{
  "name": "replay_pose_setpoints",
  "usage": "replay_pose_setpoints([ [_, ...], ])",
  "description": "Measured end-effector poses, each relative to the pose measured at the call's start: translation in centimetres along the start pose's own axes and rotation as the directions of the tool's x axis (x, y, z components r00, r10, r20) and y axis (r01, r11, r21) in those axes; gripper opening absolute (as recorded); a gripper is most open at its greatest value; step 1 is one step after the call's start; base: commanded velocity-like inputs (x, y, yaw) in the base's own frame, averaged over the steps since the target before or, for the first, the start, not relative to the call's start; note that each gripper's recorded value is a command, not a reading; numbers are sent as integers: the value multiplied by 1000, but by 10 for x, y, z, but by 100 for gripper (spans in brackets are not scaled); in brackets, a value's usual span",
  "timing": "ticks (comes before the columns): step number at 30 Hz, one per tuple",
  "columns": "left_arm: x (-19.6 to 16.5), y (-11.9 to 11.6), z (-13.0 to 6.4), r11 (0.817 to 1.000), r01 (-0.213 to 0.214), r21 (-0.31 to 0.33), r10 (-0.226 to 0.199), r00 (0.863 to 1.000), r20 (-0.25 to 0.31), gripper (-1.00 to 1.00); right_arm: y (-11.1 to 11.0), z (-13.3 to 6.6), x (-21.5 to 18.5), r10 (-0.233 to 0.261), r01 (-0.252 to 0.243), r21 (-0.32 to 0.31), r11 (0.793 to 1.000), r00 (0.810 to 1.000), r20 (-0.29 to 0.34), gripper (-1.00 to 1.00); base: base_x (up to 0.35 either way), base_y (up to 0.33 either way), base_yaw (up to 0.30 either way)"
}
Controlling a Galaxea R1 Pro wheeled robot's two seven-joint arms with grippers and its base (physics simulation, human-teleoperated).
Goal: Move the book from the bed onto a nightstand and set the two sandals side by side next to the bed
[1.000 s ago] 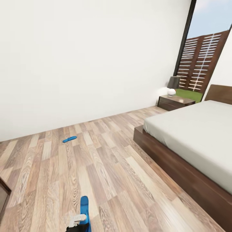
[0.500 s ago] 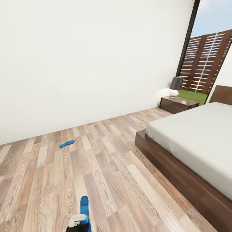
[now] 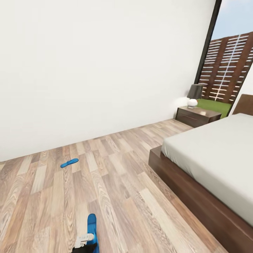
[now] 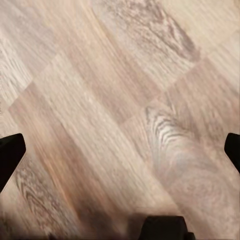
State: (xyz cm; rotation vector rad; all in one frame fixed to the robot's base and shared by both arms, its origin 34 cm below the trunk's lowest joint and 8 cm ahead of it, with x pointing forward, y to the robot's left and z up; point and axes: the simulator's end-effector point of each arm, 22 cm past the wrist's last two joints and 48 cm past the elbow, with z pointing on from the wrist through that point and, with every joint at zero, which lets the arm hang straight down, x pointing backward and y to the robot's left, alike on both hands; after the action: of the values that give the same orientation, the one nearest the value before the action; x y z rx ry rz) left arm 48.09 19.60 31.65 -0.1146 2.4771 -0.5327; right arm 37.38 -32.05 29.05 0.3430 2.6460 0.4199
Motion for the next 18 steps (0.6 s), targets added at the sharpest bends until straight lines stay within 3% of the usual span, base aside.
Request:
replay_pose_setpoints([
  [18, -1, 0, 0, 1000, 0, -1, 0, 1000, 1, -100, 0, 0, 0, -3, 3, 0, 1000, 1000, -2, 100, 333, 0, 0],
])
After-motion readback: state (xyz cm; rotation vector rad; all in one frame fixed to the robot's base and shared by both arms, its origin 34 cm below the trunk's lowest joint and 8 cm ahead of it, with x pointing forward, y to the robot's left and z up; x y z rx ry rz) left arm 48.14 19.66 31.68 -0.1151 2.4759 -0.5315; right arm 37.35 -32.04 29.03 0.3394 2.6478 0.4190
